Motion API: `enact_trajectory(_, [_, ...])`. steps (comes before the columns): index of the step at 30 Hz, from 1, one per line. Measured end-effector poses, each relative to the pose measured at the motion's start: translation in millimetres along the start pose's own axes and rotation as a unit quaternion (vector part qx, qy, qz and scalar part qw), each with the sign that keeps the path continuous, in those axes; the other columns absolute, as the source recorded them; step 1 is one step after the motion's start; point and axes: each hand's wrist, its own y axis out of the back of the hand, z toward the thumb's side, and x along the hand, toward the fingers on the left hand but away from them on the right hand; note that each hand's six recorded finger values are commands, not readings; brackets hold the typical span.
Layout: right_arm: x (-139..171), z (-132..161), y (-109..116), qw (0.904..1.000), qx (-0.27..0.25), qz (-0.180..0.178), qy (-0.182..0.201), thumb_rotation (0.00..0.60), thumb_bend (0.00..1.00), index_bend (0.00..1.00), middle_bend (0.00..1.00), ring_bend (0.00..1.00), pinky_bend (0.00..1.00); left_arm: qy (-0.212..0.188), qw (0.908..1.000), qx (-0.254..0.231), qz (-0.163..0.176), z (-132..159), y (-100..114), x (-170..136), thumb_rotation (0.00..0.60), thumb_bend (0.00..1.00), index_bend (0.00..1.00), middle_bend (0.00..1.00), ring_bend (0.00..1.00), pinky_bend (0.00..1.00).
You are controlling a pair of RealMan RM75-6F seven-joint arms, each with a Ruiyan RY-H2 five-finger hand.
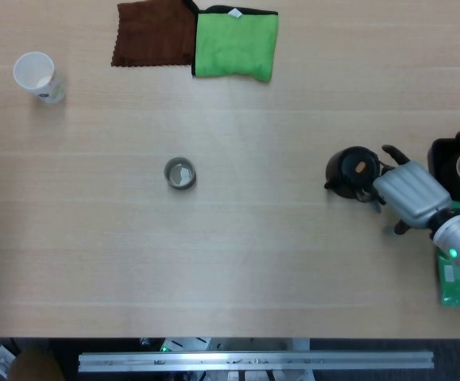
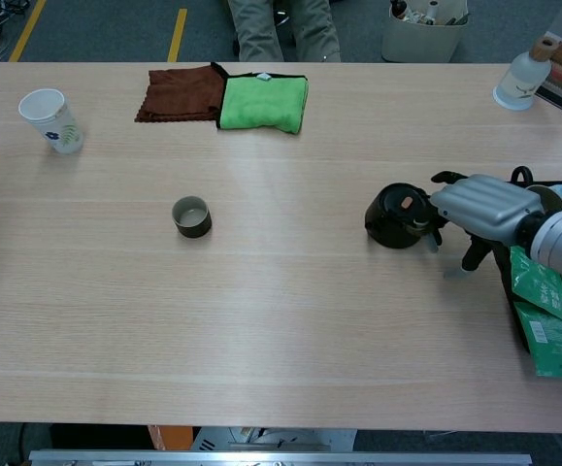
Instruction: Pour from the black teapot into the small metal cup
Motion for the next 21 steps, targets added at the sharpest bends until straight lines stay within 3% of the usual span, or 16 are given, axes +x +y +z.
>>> enact_trajectory(12, [-16, 4, 14, 0.9986, -0.043, -0.031, -0.003, 0.6, 0.0, 0.92, 0.85, 0.9, 0.04, 0.007, 1.0, 0.004, -0.001, -4, 0, 0, 0.6, 0.25, 0.16, 0.1, 0.08, 0.16])
enact_trajectory(21, [-16, -5, 26, 0.9954, -0.076, -0.057, -0.01, 0.6, 0.0, 0.97, 0.89, 0.96, 0.09, 0.004, 1.0, 0.005, -0.003, -2, 0, 0, 0.6, 0.25, 0.16, 0.1, 0.08, 0.16])
